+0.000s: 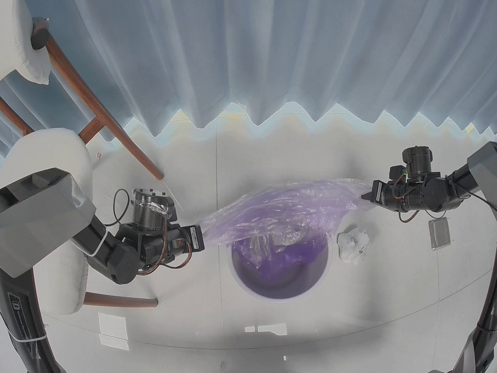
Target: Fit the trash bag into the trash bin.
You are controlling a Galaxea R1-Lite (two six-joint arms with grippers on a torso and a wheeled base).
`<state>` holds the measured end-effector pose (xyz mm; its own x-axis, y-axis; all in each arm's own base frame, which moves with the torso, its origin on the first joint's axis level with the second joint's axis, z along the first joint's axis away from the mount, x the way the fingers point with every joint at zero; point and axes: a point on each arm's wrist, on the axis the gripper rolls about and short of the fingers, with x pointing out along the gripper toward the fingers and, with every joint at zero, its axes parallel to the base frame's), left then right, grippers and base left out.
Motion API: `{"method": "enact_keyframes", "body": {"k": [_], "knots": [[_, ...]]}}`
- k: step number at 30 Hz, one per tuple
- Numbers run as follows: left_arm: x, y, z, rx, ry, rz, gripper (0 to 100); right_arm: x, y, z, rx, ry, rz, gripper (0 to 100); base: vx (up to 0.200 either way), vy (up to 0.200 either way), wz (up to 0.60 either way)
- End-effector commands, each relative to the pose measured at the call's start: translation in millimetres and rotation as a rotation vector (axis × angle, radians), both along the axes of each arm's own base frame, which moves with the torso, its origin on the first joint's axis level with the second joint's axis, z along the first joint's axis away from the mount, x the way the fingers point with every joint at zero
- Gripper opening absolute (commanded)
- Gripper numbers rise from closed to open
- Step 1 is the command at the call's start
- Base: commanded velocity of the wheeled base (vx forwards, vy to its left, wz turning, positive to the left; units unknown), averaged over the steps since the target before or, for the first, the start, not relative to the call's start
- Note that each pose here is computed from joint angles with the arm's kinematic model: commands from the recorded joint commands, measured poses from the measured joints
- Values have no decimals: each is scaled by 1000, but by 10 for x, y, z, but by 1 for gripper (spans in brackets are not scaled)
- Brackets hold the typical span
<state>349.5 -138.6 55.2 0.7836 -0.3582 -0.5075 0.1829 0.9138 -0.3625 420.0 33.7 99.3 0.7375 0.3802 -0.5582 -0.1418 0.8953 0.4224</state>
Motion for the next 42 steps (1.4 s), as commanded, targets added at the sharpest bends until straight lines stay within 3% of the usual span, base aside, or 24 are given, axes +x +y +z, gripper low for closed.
{"method": "enact_keyframes", "body": {"k": [1, 5, 6, 8, 10, 11, 12, 14, 18, 19, 25, 29, 31, 34, 42], "knots": [[-231, 50, -136, 63, 61, -42, 0, -186, 4, -134, 2, 20, 7, 0, 0, 0, 0], [-244, 49, -134, 49, 44, -41, 0, -198, 8, -143, 24, -24, 24, 0, 0, 0, 0], [-226, 42, -105, 36, 12, -38, 0, -174, 7, -94, 46, -83, 31, 100, 0, 0, 0], [-217, 32, -88, 30, -5, -39, 0, -154, 9, -42, 61, -119, 27, 100, 0, 0, 0], [-205, -2, -41, 17, -38, -46, 0, -209, 18, 264, 160, -178, -20, 100, 0, 0, 0], [-205, -2, -41, 17, -38, -46, 0, -209, 18, 264, 160, -178, -20, 100, 0, 0, 0], [-214, -10, 17, 8, -56, -48, 0, -298, 81, 454, 252, -159, -40, 100, 0, 0, 0], [-231, -15, 74, -1, -68, -49, 0, -410, 178, 593, 323, -112, -50, 100, 0, 0, 0], [-248, -47, 98, -19, -68, -40, 0, -599, 258, 750, 392, -42, -69, 100, 0, 0, 0], [-275, -47, 148, -41, -78, -34, 0, -775, 379, 796, 442, 33, -70, 100, 0, 0, 0], [-347, -102, 242, -76, -98, -44, 0, -1216, 664, 778, 560, 190, -65, 100, 0, 0, 0], [-394, -97, 252, -74, -96, -47, 0, -1416, 836, 644, 563, 278, -50, 100, 0, 0, 0], [-404, -98, 247, -76, -98, -49, 0, -1502, 915, 461, 506, 307, -81, 100, 0, 0, 0], [-426, -128, 244, -78, -102, -60, 0, -1475, 955, 297, 477, 285, -128, 100, 0, 0, 0], [-479, -164, 284, -78, -112, -69, 0, -1325, 1059, 78, 485, 270, -125, 100, 0, 0, 0]]}}
